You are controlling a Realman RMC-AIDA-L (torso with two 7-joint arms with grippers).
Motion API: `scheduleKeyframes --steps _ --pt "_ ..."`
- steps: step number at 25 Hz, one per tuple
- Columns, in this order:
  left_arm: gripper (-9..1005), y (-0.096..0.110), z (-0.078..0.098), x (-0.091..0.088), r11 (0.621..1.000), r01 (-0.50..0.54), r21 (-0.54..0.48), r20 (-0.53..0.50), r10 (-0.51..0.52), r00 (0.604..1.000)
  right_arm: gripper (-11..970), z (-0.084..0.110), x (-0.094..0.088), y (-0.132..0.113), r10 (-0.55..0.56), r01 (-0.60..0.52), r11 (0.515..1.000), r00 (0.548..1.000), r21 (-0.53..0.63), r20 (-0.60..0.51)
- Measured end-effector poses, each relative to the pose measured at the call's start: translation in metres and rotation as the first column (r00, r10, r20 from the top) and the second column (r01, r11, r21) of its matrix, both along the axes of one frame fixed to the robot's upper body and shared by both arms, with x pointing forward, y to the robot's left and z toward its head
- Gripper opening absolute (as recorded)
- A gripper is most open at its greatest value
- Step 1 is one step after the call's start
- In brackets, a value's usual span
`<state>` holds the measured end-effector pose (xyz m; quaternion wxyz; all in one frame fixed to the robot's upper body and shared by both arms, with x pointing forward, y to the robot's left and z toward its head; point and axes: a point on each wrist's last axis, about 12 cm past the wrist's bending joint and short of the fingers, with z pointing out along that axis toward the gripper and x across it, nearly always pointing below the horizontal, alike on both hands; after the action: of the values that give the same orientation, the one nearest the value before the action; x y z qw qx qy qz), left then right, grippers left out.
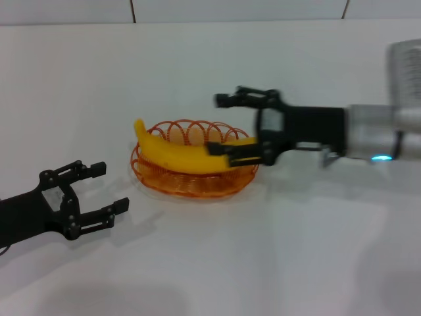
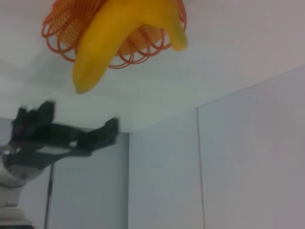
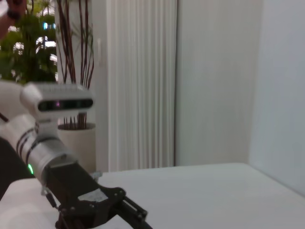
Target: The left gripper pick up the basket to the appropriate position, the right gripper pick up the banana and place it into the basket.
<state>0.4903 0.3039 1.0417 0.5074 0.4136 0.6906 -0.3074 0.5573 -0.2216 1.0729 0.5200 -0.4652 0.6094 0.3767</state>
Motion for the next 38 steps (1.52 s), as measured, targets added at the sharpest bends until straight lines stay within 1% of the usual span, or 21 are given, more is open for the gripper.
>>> scheduleKeyframes --steps 3,7,9,11,14,19,24,28,38 --pt "818 0.000 0.000 0.000 1.000 0.000 0.001 0.000 0.000 1.000 891 0.008 -0.011 -0.036 -0.037 0.037 0.999 0.999 0.018 0.003" --pt "818 0.001 -0.001 -0.002 1.000 -0.003 0.001 -0.003 0.003 1.000 889 0.006 -0.029 -0.071 -0.129 0.129 0.991 0.992 0.027 0.005" --pt "818 0.001 -0.001 -0.002 1.000 -0.005 0.001 -0.005 0.005 1.000 888 0.002 -0.038 -0.085 -0.166 0.166 0.986 0.986 0.018 -0.004" --pt "818 0.002 -0.002 -0.004 1.000 -0.008 0.000 -0.009 0.008 1.000 888 -0.001 -0.044 -0.095 -0.188 0.188 0.982 0.982 0.004 -0.014" --pt "818 0.003 -0.003 -0.005 1.000 -0.017 -0.005 -0.016 0.017 1.000 888 -0.012 -0.054 -0.105 -0.217 0.216 0.975 0.976 -0.048 -0.024" --pt "818 0.006 -0.003 -0.005 0.999 -0.032 -0.008 -0.017 0.032 0.999 888 -0.028 -0.062 -0.104 -0.211 0.208 0.969 0.977 -0.130 -0.014" --pt "818 0.006 -0.003 -0.005 0.999 -0.031 -0.008 -0.017 0.031 0.999 888 -0.038 -0.066 -0.093 -0.139 0.131 0.972 0.990 -0.194 -0.029" --pt "818 0.005 -0.003 -0.004 1.000 -0.029 -0.008 -0.015 0.029 0.999 889 -0.040 -0.064 -0.082 -0.108 0.102 0.976 0.994 -0.190 -0.023" --pt "818 0.005 -0.002 -0.004 1.000 -0.028 -0.007 -0.015 0.028 0.999 889 -0.040 -0.062 -0.078 -0.103 0.096 0.976 0.994 -0.194 -0.023"
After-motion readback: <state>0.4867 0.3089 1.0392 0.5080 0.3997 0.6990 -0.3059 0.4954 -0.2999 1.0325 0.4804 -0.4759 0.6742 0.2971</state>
